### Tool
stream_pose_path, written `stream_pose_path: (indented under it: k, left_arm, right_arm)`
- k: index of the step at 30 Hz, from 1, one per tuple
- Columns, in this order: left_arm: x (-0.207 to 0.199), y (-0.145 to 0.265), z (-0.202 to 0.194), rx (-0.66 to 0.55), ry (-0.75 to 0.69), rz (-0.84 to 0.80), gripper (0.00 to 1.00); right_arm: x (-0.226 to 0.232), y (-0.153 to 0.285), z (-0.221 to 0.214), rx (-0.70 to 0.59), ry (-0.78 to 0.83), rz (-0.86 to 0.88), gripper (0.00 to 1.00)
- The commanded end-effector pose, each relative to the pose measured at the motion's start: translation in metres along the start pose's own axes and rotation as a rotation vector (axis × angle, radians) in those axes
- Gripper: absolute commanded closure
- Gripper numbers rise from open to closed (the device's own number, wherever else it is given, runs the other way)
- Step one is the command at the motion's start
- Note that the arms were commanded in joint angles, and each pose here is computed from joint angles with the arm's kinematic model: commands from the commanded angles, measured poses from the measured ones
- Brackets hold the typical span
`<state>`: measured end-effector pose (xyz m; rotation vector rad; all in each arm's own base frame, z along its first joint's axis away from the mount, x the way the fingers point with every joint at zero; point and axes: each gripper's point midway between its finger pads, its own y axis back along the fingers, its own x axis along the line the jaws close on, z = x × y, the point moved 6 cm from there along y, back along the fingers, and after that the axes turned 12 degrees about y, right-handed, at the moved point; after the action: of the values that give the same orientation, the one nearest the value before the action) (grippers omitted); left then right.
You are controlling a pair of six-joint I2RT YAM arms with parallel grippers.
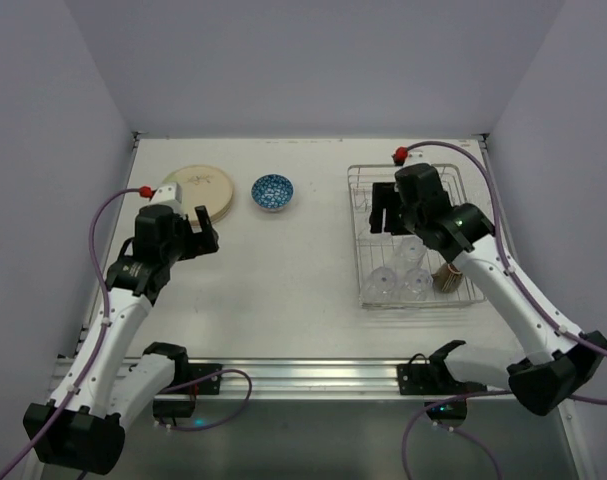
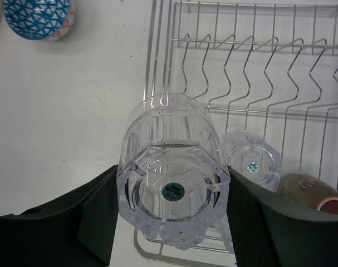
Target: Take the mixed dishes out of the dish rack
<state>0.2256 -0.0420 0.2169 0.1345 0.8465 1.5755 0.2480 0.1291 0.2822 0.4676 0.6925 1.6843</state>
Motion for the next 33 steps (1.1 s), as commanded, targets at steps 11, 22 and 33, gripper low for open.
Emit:
stream_pose_path:
  k: [11,22,33]
  left_arm:
    - [-0.146,0.105,-0.019,0.178,0.014,-1.459,0.00]
    - [-0.205,0.133,-0.022,0.245,-0.030,-1.715,0.15]
    - [-0.224,0.143,-0.025,0.275,-0.045,-1.783,0.90]
  right_arm:
    - [0.058,0.112,0.030,-0.720,-0.038,0.811,1.00]
    - [0.072,0.126,0.015,-0.847,-0.004,1.035,1.00]
    - [0.080,0.122,0.008,-0.837,0.014,1.127,1.00]
